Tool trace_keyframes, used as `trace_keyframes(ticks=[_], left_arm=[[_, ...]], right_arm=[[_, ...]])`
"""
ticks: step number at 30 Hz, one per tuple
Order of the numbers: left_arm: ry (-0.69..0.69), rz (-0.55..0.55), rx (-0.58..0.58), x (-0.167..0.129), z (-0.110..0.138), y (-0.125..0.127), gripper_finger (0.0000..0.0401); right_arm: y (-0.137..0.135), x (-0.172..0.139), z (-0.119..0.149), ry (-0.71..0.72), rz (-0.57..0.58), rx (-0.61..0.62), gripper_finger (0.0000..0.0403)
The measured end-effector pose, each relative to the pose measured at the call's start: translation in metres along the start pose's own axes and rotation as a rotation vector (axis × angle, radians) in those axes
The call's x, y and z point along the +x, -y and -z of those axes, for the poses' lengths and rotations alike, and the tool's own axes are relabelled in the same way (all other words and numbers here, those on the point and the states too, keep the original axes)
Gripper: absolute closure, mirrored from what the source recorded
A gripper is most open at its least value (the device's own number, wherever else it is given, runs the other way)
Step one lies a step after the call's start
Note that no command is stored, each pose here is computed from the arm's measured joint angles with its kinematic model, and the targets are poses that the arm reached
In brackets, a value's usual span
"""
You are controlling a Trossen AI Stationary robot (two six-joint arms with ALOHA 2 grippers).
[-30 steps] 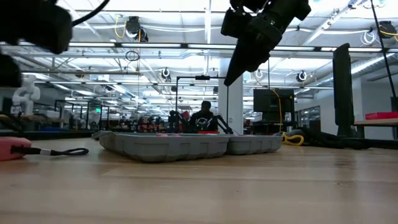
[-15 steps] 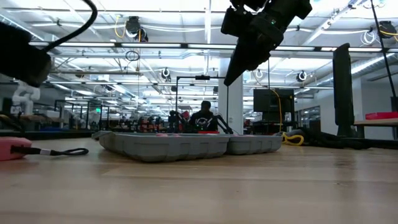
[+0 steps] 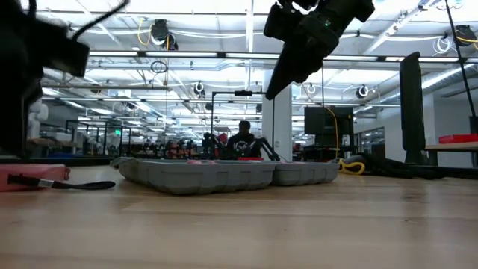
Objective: Prefit tool cases
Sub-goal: Adjust the pink tape measure
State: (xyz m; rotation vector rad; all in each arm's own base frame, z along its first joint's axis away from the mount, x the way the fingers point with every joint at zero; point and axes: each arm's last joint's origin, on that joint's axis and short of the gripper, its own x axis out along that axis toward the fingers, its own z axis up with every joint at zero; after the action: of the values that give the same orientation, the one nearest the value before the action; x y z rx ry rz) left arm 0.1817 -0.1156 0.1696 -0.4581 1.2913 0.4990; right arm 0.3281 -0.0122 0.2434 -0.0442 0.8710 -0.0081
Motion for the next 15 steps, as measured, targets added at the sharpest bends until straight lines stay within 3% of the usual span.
trace_keyframes(ticks=[5,8,15], left_arm=[[-0.037,0.250,0.019,-0.013,0.001,0.016,0.0290],[-0.101,0.338,0.048,-0.014,0.007,0.025,0.0290],[-0.113,0.200,0.026,0.014,0.011,0.027,0.0290]], right_arm=[[-0.001,0.001,0.000,-0.001,-0.002,0.001,0.0403],[-0.001,0.003,0.000,-0.005,-0.001,0.001,0.0403],[-0.001,0.016,0.004,-0.037,-0.003,-0.004,0.0403]])
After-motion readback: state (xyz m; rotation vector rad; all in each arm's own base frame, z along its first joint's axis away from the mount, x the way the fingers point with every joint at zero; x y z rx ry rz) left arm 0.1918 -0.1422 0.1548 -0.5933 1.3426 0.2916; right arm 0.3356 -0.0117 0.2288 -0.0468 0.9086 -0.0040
